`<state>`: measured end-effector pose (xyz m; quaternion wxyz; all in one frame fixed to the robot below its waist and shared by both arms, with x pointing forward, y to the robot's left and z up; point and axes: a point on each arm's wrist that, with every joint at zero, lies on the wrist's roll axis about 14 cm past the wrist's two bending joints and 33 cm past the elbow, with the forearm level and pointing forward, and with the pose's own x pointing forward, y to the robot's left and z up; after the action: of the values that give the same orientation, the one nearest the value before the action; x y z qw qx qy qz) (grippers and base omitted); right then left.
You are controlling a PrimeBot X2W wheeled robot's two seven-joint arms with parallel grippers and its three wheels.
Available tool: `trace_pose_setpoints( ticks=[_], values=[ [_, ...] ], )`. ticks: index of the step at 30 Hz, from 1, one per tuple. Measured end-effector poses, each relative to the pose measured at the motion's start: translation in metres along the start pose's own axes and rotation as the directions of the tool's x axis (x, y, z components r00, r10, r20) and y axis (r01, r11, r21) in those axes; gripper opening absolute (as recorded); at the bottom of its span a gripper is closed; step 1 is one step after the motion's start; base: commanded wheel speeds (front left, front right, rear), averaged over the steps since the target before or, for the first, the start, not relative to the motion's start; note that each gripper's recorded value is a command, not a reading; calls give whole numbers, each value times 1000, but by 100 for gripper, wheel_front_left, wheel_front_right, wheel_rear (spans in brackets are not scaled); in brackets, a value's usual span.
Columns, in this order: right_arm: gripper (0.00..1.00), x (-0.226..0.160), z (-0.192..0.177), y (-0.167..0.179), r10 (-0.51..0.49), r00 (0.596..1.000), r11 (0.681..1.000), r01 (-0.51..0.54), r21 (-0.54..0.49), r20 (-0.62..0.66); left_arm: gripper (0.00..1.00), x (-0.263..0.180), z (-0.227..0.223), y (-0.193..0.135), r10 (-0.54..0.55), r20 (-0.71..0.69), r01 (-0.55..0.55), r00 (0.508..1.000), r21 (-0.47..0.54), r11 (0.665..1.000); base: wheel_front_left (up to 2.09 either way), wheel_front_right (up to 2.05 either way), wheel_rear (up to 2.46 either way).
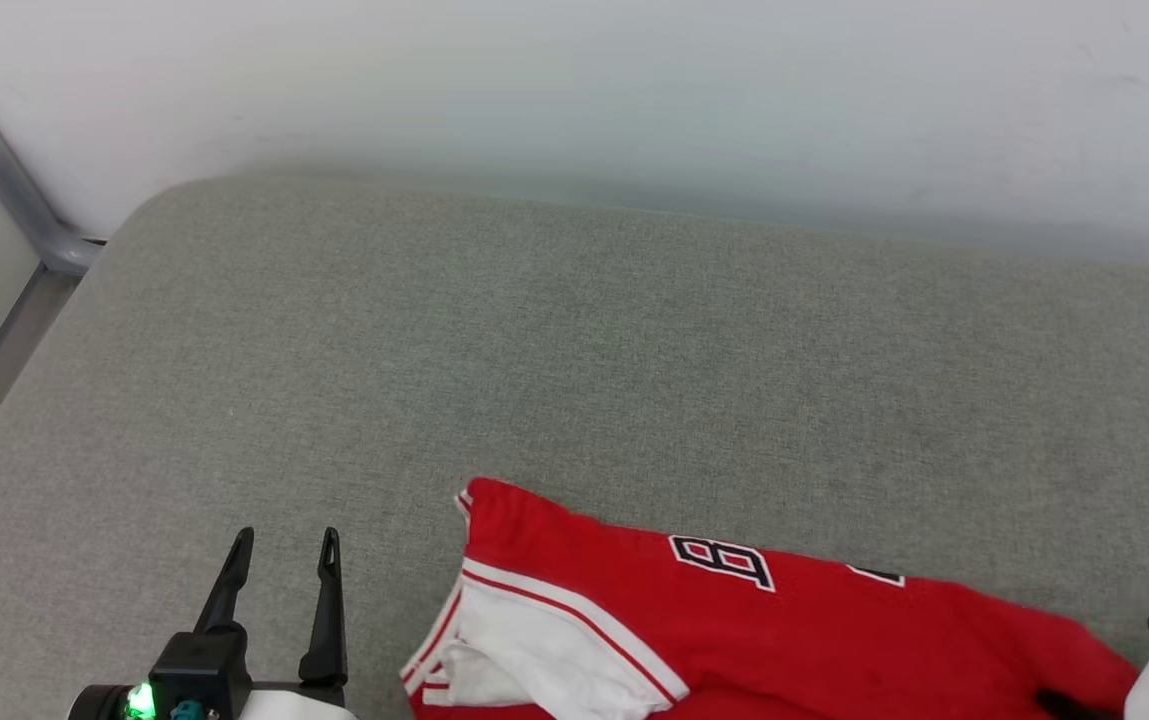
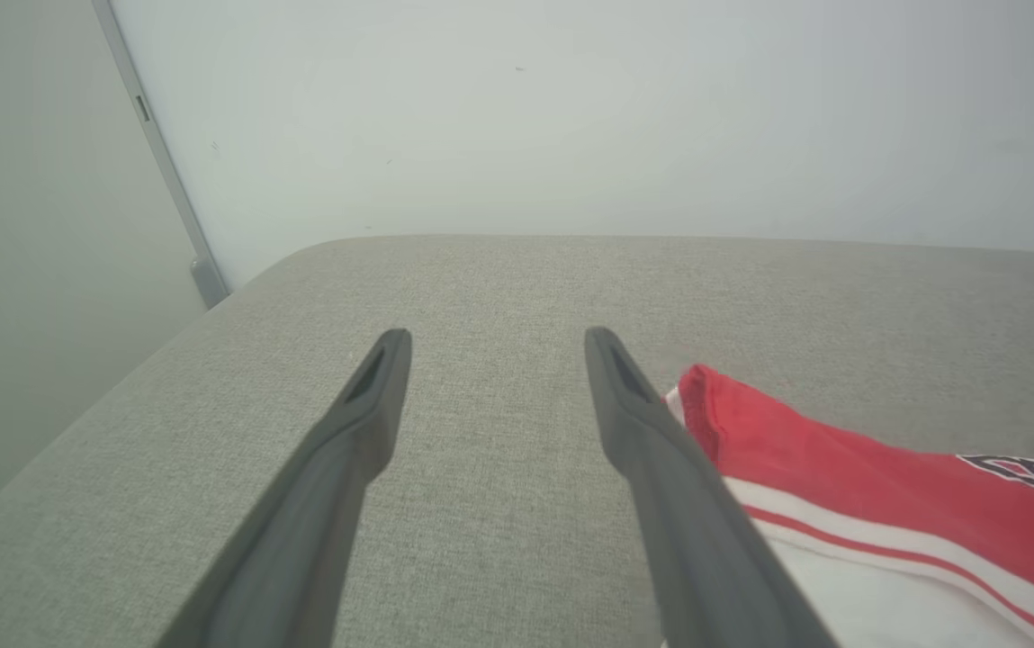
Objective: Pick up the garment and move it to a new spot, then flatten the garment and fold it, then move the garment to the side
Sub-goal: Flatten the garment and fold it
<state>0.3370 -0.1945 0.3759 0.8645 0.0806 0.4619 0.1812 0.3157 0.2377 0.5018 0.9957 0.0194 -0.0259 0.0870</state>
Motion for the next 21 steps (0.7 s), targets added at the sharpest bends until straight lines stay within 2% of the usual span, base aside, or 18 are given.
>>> trace_pose_setpoints(
  ticks=[6, 12, 17, 21],
  values=[
    [0, -23, 14, -42, -119, 991, 993, 119, 3, 64, 100, -4, 2, -1, -15, 11, 15, 1000, 4, 1000, 0, 0, 0],
    [0, -48, 20, -88, -259, 961, 965, 261, -5, 93, 100, -6, 6, -4, -31, 27, 31, 999, 15, 999, 0, 0, 0],
    [0, -57, 26, -91, -270, 955, 963, 271, 7, 122, 100, -10, 7, -4, -35, 31, 35, 999, 23, 999, 0, 0, 0],
    [0, -62, 34, -77, -231, 961, 971, 237, -24, 153, 100, -11, 9, -5, -42, 38, 41, 998, 28, 999, 0, 0, 0]
  ],
)
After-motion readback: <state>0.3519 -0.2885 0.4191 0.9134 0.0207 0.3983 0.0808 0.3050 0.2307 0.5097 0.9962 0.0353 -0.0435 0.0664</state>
